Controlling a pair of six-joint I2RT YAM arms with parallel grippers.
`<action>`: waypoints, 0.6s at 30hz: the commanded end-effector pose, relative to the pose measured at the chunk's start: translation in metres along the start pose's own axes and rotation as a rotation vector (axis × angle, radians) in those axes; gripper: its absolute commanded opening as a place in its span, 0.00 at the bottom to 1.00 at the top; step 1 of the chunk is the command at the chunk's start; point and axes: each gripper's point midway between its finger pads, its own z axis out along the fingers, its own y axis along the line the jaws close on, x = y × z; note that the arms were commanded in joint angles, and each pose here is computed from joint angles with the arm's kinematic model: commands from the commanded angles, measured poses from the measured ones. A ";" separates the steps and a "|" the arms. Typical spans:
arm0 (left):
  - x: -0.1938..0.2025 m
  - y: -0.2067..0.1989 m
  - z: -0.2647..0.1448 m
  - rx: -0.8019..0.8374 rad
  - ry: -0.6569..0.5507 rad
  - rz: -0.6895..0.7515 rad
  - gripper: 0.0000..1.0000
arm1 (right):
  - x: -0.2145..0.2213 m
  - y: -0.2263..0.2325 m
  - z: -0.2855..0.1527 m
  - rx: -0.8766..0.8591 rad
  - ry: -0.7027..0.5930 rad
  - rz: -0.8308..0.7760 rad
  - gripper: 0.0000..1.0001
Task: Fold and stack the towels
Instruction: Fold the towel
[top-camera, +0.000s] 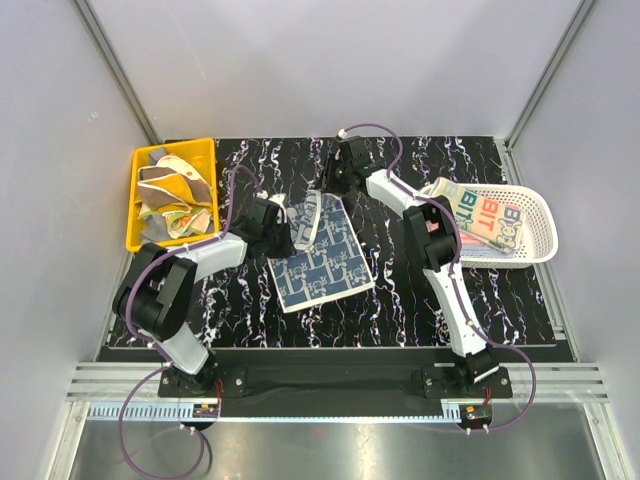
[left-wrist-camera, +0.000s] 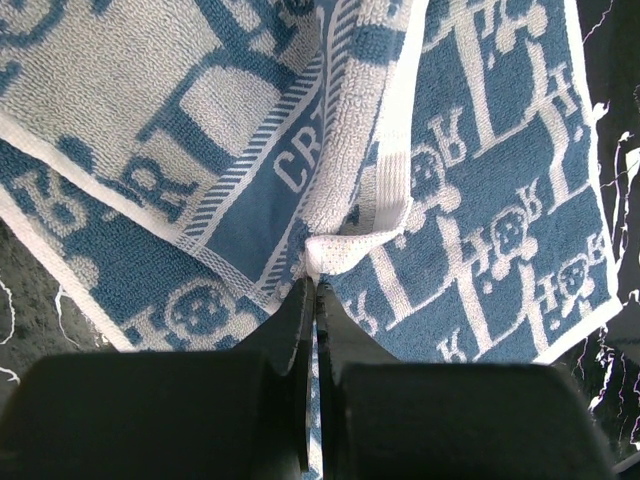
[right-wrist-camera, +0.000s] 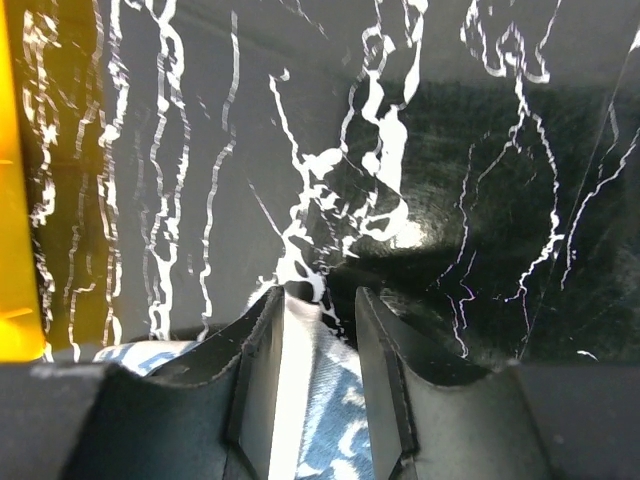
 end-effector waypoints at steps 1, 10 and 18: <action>-0.018 -0.008 -0.006 0.010 -0.053 0.035 0.00 | -0.010 0.014 0.001 -0.061 -0.020 0.002 0.42; -0.020 -0.009 -0.003 0.015 -0.053 0.034 0.00 | -0.012 0.020 -0.002 -0.092 -0.031 -0.001 0.42; -0.020 -0.008 -0.003 0.012 -0.052 0.034 0.00 | -0.007 0.030 -0.008 -0.143 -0.013 0.021 0.42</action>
